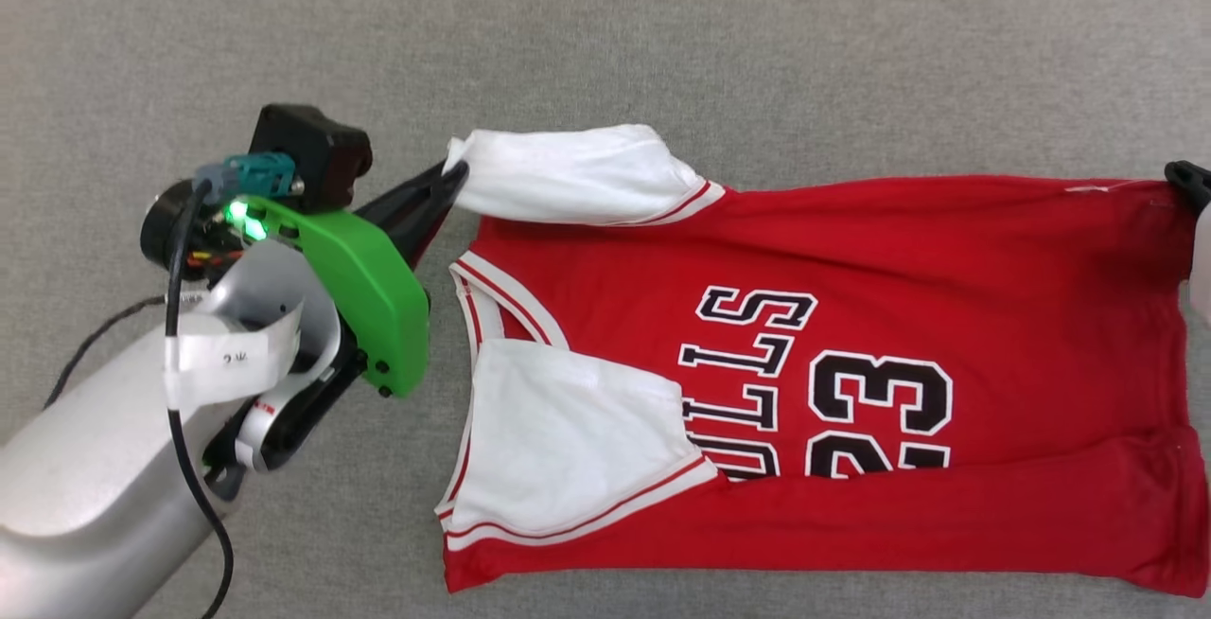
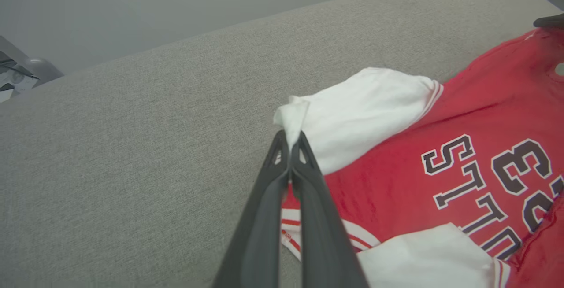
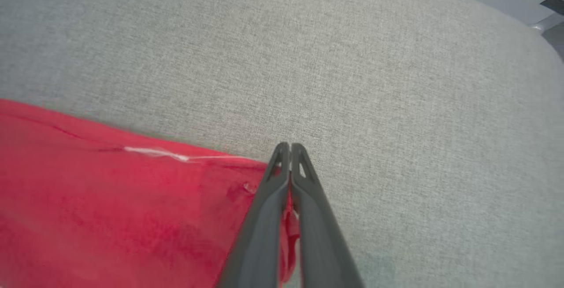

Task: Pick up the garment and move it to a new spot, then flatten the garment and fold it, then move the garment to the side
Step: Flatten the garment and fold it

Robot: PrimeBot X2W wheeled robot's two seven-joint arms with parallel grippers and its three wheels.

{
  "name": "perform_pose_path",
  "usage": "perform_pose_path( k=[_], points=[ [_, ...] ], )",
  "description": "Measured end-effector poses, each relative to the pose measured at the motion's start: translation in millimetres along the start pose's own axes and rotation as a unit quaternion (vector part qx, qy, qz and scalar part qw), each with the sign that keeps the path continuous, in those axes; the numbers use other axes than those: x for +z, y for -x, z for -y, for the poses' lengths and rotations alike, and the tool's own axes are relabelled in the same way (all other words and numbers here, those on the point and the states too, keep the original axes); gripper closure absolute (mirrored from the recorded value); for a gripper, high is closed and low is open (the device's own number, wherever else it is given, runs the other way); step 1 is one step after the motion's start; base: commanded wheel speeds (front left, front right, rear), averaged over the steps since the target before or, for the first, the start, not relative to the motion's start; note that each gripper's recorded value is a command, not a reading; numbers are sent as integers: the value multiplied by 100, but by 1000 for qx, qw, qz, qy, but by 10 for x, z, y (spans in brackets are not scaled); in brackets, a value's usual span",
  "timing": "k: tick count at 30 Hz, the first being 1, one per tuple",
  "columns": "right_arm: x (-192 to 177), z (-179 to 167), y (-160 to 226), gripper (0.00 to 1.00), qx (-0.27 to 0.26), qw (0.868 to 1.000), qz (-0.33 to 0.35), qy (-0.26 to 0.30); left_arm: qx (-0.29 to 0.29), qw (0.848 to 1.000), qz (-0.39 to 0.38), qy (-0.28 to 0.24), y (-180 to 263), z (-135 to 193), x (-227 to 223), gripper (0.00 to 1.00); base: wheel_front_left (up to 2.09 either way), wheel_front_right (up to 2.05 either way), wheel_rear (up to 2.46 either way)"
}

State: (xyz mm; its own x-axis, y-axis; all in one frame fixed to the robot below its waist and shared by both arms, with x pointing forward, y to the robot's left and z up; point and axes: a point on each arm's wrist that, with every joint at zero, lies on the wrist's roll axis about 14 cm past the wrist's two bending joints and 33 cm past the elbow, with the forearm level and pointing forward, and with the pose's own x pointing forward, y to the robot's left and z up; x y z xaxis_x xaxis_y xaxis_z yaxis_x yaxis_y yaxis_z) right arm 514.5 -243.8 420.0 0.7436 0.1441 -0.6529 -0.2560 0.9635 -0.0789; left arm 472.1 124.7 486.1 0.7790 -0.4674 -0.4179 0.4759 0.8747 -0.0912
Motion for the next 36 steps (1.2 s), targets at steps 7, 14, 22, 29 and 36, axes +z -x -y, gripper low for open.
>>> perform_pose_path(
  k=[7,14,22,29,36],
  points=[
    [61,20,353,100,1,998,53,-33,7,1000,9,6,296,119,-8,100,0,0,0],
    [-224,-118,622,100,16,997,50,-58,2,999,-32,15,654,350,-375,100,0,0,0],
    [-580,-309,803,100,42,996,23,-82,-4,995,-91,37,896,548,-830,100,0,0,0],
    [-770,-420,898,100,60,995,-14,-82,-5,990,-130,47,888,578,-1135,100,0,0,0],
    [-951,-489,922,100,68,995,-43,-59,-14,986,-158,55,876,626,-1347,97,0,0,0]
  ],
)
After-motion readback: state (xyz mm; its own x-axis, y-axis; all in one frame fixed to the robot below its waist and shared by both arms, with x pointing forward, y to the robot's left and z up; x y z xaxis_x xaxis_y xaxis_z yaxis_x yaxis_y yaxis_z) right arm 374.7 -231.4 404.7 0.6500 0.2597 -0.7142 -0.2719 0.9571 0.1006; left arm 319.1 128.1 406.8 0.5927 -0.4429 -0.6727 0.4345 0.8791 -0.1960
